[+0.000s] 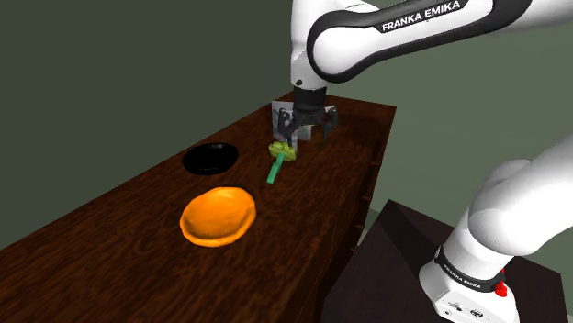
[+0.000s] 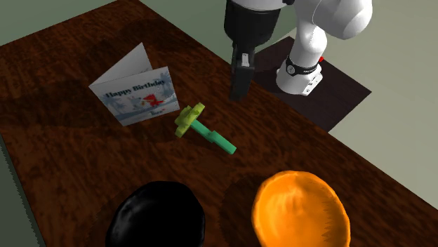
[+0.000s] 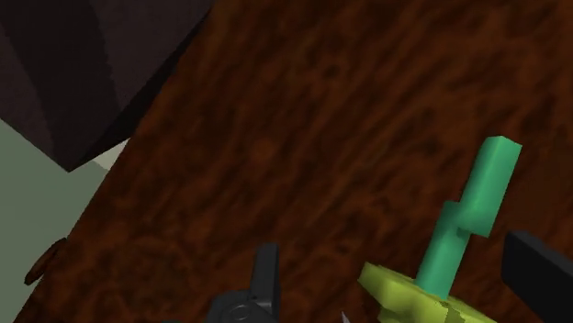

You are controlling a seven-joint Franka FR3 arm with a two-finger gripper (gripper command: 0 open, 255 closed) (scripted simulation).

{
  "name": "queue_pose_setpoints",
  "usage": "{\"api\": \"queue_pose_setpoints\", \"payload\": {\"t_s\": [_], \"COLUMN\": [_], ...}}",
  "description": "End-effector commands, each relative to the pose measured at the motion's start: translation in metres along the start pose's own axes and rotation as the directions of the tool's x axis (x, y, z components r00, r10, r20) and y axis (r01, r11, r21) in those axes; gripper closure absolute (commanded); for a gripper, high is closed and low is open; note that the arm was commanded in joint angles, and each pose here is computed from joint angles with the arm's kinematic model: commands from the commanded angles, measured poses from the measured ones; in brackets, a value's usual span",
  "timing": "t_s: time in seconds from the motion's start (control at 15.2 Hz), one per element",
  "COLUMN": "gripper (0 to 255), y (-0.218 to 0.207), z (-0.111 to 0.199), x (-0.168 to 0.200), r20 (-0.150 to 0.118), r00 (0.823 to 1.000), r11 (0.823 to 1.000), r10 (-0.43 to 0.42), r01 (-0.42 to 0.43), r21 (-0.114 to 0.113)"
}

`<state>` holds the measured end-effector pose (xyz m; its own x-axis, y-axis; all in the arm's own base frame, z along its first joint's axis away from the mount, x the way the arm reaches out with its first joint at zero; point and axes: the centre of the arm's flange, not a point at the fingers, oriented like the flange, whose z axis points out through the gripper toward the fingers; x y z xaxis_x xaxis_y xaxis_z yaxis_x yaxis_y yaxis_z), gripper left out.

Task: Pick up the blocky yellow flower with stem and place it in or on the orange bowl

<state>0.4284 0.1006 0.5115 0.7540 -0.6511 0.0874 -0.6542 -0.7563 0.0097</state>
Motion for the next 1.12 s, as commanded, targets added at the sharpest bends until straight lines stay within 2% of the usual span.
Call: {"api": "queue_pose_setpoints", "payload": {"t_s": [0.0, 0.2, 0.46, 1.06], "gripper": [0, 0, 0, 0], "y": [-0.022, -0.052, -0.083, -0.082], "z": [0.015, 0.039, 0.069, 0.109], "x": [0.008, 0.025, 0.052, 0.051], "r20": [0.004, 0.006, 0.005, 0.005], "r00": [0.993, 0.961, 0.887, 0.887], "r11": [0.993, 0.961, 0.886, 0.886], "r10": [0.117, 0.276, 0.462, 0.462], "r01": [-0.117, -0.276, -0.461, -0.461], "r21": [-0.011, -0.029, -0.051, -0.051]}}
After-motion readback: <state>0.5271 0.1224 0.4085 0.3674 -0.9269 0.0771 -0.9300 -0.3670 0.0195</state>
